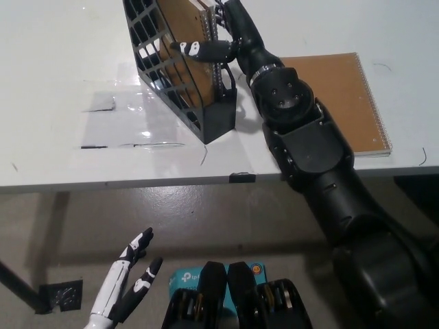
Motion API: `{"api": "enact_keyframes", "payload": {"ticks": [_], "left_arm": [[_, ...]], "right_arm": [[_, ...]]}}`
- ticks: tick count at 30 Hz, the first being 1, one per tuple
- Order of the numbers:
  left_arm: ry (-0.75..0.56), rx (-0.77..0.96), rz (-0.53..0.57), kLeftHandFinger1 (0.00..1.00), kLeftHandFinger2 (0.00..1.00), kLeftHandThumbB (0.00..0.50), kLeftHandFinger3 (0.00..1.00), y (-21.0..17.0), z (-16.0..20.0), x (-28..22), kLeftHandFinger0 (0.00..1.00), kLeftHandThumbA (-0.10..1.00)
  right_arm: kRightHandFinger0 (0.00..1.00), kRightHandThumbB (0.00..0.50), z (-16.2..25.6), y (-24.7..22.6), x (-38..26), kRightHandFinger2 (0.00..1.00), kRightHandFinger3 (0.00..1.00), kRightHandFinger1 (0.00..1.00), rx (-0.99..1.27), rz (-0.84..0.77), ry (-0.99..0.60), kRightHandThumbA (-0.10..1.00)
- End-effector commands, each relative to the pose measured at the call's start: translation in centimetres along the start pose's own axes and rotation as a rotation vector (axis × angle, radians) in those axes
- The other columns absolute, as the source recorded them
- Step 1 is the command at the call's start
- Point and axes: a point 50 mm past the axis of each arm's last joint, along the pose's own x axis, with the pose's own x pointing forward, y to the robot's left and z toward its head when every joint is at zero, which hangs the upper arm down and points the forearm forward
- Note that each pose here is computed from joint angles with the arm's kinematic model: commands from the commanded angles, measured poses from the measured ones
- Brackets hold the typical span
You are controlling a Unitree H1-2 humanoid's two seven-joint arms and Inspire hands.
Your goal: Use the right hand to pick up a book from the book holder on the left side and put it on another book on the right side
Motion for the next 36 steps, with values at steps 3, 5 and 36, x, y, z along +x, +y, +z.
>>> {"api": "enact_keyframes", "payload": {"ticks": [3, 5, 36], "left_arm": [[-0.041, 0.036, -0.007, 1.00, 1.00, 0.203, 0.94, 0.8, 0.6, 0.5, 1.00, 0.88], [-0.044, 0.037, -0.007, 1.00, 1.00, 0.195, 0.94, 0.8, 0.6, 0.5, 1.00, 0.87], [-0.042, 0.042, -0.013, 1.00, 0.98, 0.191, 0.93, 0.7, 0.5, 0.3, 1.00, 0.86]], "right_arm": [[0.86, 0.347, 3.8, 0.7, 1.1, 0.95, 1.00, 0.88, -0.007, -0.002, -0.098, 0.90], [0.86, 0.339, 3.7, 0.7, 1.1, 0.95, 1.00, 0.87, -0.015, -0.003, -0.098, 0.90], [0.86, 0.308, 4.4, -1.8, -1.2, 0.98, 1.00, 0.88, -0.033, -0.040, -0.166, 0.87]]}}
